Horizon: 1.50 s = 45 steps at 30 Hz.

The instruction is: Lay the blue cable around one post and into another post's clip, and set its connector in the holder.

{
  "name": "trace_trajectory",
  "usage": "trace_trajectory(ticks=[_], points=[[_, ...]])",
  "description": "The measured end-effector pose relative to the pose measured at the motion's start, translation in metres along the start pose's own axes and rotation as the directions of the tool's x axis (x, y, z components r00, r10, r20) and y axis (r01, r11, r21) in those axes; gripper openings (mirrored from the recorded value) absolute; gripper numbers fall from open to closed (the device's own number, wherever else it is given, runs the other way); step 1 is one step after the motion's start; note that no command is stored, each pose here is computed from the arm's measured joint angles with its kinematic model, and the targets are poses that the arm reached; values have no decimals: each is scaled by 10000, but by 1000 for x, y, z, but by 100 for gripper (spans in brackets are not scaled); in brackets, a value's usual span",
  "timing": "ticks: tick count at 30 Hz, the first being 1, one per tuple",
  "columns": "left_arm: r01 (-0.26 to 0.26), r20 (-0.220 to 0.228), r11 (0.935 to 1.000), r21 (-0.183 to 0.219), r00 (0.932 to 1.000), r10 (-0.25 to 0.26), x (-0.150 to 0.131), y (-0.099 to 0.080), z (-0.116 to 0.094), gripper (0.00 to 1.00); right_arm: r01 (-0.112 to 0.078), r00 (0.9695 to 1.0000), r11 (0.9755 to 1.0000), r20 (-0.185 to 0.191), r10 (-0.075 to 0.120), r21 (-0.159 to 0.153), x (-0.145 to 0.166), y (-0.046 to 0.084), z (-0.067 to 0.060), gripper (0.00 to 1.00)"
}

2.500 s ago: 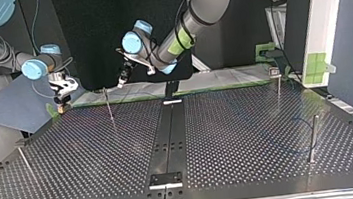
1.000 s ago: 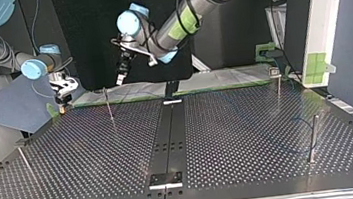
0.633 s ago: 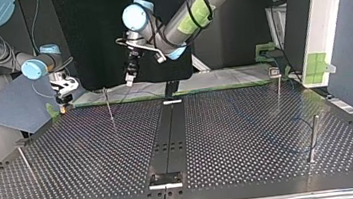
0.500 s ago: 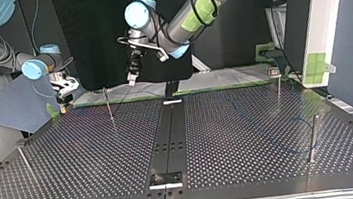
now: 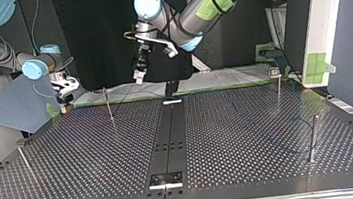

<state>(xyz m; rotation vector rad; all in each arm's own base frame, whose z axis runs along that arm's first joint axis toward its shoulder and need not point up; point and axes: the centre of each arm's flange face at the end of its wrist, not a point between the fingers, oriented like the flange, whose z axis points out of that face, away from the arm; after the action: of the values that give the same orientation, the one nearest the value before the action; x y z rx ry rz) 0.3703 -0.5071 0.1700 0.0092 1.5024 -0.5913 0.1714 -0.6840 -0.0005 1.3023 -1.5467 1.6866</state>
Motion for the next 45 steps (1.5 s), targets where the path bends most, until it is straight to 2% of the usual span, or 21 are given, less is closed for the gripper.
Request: trace_trajectory(ticks=[12,19,28,34,36,39,45], points=[[-79,111,9999,-121,9999,80,-36,13,-33,99,12,10000,10000,27,-12,23,-1,-1,0,0],[82,713,9998,-167,9974,-70,-62,27,-45,99,13,10000,10000,37,-13,37,-1,-1,0,0],[3,1552,10000,-13,9879,-1,-97,57,-48,99,33,10000,10000,60,-33,42,-2,-2,0,0],[-117,2132,9999,115,9770,90,-120,79,-52,99,39,10000,10000,60,-39,42,-2,-2,0,0],[-235,2201,9997,-20,9752,233,-119,90,-53,99,41,10000,10000,61,-42,51,-2,-3,0,0],[-373,2125,9989,-289,9762,426,-109,109,-56,99,42,10000,10000,57,-42,69,-2,-4,0,0],[-511,1695,9971,-559,9837,599,-77,131,-70,99,71,10000,9999,48,-72,104,-3,-5,0,0]])
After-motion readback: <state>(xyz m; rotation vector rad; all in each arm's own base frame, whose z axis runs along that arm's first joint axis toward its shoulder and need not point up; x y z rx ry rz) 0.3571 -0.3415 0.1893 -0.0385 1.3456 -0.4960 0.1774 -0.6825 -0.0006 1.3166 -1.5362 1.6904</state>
